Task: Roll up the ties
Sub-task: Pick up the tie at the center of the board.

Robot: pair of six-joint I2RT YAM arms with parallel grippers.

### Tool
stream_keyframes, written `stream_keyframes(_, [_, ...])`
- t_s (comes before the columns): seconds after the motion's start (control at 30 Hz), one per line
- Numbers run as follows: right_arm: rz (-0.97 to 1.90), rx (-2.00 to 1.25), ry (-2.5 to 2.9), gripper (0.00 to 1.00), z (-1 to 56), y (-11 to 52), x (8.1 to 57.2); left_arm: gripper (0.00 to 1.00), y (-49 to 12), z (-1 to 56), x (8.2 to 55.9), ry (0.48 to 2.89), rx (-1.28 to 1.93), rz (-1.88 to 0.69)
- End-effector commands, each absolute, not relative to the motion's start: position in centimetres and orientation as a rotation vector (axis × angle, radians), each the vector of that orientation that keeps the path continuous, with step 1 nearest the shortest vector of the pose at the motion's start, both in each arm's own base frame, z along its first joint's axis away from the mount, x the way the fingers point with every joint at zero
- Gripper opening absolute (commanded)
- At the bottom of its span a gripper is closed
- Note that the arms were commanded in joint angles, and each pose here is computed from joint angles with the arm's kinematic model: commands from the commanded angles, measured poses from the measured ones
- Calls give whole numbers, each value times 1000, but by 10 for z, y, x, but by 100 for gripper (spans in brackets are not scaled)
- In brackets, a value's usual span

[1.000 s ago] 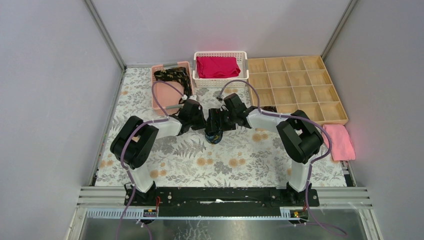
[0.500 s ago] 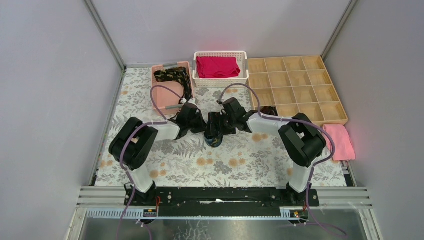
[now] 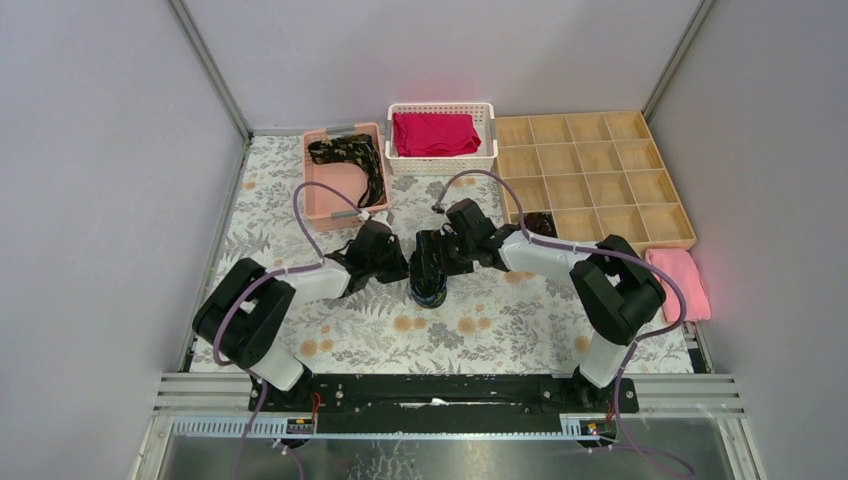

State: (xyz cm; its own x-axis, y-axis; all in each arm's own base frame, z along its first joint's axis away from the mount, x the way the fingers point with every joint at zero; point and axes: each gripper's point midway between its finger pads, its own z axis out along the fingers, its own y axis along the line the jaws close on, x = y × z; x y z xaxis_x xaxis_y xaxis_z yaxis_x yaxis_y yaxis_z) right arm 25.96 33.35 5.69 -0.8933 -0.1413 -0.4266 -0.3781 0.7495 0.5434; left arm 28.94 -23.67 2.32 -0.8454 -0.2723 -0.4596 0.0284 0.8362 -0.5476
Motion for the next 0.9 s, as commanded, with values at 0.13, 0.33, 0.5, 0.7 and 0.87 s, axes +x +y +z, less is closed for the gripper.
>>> stream_keyframes(0.13, [1028,-437,2533,100,76,345,256,0,-228,18,276,2492,-177,-715])
stream_keyframes(0.33, [1027,-477,2529,100,78,350,252,0,-234,14,271,2499,-194,-773])
stream_keyframes(0.5, [1009,-525,2550,100,73,356,243,0,-242,19,271,2491,-193,-831])
stream_keyframes(0.7, [942,-600,2551,100,71,369,230,0,-247,26,270,2481,-201,-869])
stream_keyframes(0.87, [934,-605,2575,100,63,377,222,0,-255,30,265,2479,-196,-927])
